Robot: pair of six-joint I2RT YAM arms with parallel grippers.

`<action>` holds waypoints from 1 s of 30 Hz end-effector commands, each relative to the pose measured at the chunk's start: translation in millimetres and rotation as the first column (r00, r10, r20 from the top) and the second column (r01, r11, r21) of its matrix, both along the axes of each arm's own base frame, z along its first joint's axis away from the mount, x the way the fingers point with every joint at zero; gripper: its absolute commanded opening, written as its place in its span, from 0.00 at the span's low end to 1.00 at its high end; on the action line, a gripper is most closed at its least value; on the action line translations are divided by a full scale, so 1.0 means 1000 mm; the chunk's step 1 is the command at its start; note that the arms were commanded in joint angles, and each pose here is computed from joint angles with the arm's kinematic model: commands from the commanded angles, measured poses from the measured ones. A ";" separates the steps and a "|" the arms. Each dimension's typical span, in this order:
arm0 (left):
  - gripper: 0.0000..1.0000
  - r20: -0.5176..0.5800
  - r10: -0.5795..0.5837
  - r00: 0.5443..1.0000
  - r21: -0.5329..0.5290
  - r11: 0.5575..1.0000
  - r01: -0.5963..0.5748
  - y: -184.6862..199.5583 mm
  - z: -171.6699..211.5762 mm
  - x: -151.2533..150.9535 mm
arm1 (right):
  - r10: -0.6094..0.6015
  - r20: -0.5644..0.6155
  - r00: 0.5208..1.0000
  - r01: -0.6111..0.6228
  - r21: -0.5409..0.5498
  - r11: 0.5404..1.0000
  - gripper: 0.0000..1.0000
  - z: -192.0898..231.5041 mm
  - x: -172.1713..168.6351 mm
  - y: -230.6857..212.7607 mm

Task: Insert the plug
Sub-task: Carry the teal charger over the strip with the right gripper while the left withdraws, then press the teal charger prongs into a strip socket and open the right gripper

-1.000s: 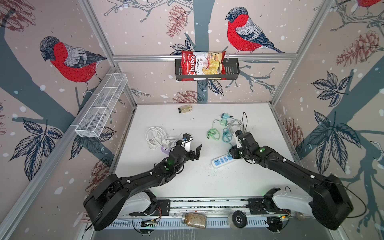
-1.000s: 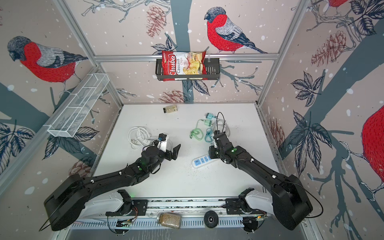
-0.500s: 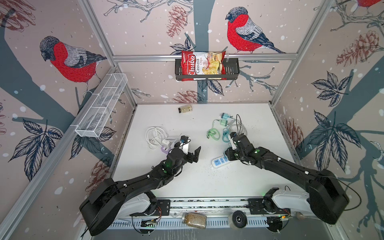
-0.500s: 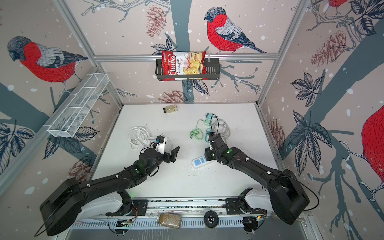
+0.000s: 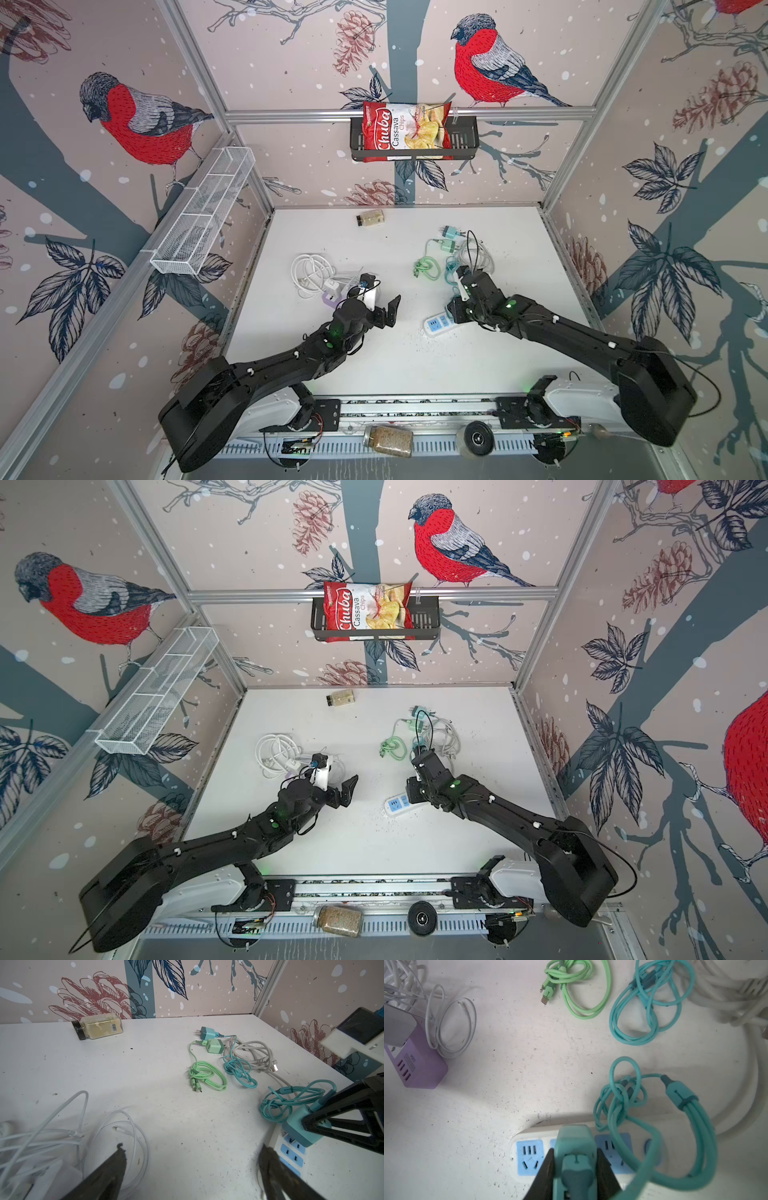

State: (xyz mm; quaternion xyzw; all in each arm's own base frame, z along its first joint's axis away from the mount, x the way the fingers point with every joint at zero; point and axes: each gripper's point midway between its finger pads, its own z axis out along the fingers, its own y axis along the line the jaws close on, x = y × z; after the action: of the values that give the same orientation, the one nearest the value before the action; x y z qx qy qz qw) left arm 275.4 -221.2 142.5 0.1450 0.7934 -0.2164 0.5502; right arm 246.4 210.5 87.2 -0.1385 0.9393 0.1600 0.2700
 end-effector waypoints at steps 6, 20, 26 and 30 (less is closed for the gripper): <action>0.98 0.016 -0.003 1.000 -0.027 1.000 0.003 -0.004 0.005 0.003 | -0.031 -0.029 0.999 0.030 -0.050 0.998 0.08 -0.008 -0.010 -0.016; 0.98 0.013 -0.002 1.000 -0.029 1.000 0.003 -0.005 0.004 0.003 | -0.030 -0.054 0.998 0.025 -0.082 0.996 0.07 -0.016 -0.017 -0.016; 0.98 0.017 -0.002 1.000 -0.028 1.000 0.003 -0.005 0.004 0.004 | -0.057 -0.064 0.996 0.051 -0.086 0.995 0.07 -0.013 -0.020 -0.020; 0.98 0.018 0.000 1.000 -0.026 1.000 0.000 -0.005 0.003 0.004 | -0.067 -0.067 0.996 0.061 -0.090 0.994 0.07 -0.014 -0.021 -0.023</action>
State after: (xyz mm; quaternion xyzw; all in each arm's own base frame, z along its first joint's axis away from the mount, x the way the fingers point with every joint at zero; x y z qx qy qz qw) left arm 276.8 -223.3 134.8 0.1467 0.7982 -0.2143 0.5434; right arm 236.1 201.9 84.1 -0.1202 0.9465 0.1428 0.2634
